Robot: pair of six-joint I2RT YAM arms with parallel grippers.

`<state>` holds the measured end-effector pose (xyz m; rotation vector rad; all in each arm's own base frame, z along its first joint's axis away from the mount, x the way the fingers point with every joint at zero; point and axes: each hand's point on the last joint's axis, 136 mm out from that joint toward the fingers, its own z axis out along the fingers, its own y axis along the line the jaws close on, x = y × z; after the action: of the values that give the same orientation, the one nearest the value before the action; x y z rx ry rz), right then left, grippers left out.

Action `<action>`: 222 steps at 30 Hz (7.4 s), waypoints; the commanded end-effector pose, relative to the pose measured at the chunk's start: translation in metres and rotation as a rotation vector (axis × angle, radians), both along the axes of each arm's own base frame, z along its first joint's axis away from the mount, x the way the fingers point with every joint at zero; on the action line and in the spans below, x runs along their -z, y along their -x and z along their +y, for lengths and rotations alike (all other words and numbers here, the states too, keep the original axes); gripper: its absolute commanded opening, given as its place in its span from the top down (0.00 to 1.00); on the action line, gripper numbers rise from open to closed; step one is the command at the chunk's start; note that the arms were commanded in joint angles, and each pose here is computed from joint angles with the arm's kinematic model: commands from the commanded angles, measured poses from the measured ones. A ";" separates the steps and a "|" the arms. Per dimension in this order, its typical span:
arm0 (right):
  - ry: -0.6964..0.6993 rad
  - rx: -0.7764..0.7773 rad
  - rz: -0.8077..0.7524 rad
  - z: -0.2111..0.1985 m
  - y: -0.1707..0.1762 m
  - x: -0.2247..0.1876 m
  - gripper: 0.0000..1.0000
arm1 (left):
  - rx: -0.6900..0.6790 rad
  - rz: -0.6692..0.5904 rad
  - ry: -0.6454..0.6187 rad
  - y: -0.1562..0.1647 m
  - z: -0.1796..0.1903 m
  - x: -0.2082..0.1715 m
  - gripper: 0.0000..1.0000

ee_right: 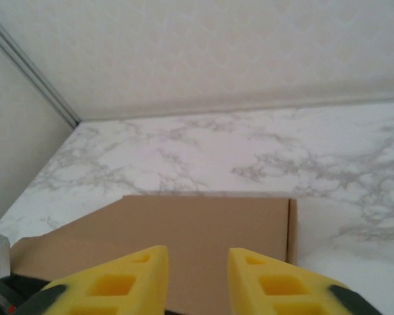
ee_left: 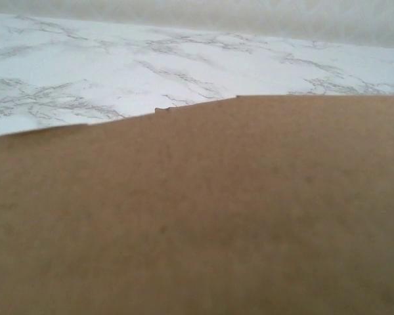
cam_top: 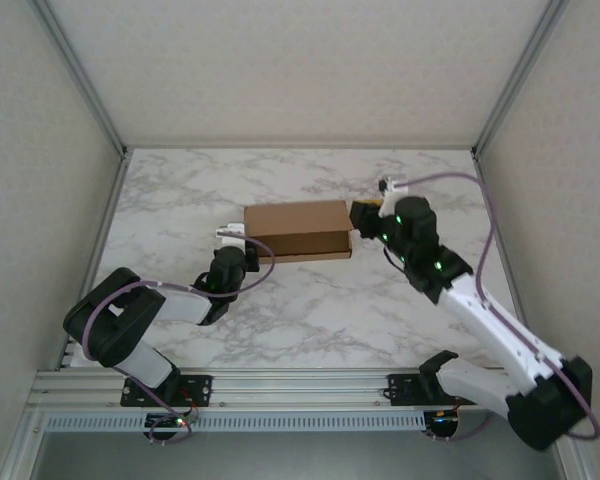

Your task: Fold the paper box

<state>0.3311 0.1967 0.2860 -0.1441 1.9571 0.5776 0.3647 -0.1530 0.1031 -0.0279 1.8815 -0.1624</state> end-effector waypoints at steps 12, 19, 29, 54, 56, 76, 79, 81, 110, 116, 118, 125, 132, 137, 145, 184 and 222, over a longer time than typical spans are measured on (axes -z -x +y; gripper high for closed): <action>0.144 0.023 0.486 0.032 -0.029 0.117 0.75 | -0.046 0.048 0.066 0.023 0.010 -0.008 0.50; 0.165 0.020 0.489 0.030 -0.028 0.125 0.71 | -0.051 0.110 0.143 0.051 0.021 -0.011 0.45; 0.170 0.009 0.523 0.030 -0.020 0.148 0.71 | -0.240 -0.010 0.291 0.087 0.078 -0.059 0.49; 0.210 0.013 0.602 -0.001 -0.045 0.148 0.46 | 0.054 0.332 0.356 -0.042 0.008 -0.034 0.35; 0.184 0.008 0.638 -0.002 -0.048 0.155 0.45 | 0.050 0.354 0.345 -0.044 0.009 -0.027 0.34; 0.200 0.033 0.815 -0.009 -0.050 0.239 0.59 | 0.027 0.550 0.437 -0.038 0.009 0.054 0.48; 0.211 0.042 0.850 -0.012 -0.045 0.257 0.68 | 0.012 0.573 0.439 -0.033 0.011 0.065 0.53; 0.216 0.052 0.886 -0.013 -0.040 0.270 0.72 | 0.006 0.591 0.433 -0.030 0.012 0.071 0.57; 0.146 -0.002 0.914 -0.008 -0.014 0.265 0.79 | -0.020 0.626 0.425 -0.020 0.016 0.086 0.67; 0.138 -0.007 0.913 -0.009 -0.008 0.262 0.79 | -0.047 0.582 0.419 -0.018 0.022 0.071 0.66; 0.118 -0.012 0.915 -0.008 -0.003 0.262 0.79 | -0.051 0.580 0.428 -0.014 0.023 0.069 0.66; 0.104 -0.009 0.891 -0.010 0.030 0.257 0.79 | -0.040 0.572 0.512 0.014 0.015 0.062 0.66; 0.140 0.009 0.838 -0.021 0.039 0.241 0.76 | -0.084 0.531 0.510 0.024 0.026 0.047 0.58; 0.109 -0.014 0.763 -0.015 0.028 0.206 0.58 | -0.064 0.459 0.480 0.013 0.028 0.014 0.48; 0.029 -0.026 0.703 -0.014 0.009 0.182 0.36 | 0.069 0.390 0.469 -0.001 0.021 -0.021 0.38; -0.520 -0.342 0.877 0.024 -0.013 0.217 0.17 | 0.033 0.709 0.697 0.007 0.042 0.095 0.88; -0.605 -0.398 0.908 0.064 -0.015 0.179 0.46 | 0.033 0.671 0.648 -0.004 0.054 0.071 0.78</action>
<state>0.3424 0.2645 0.0945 0.0786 2.5204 1.7036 0.3920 -0.1132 0.0578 -0.4583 2.2612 -1.0068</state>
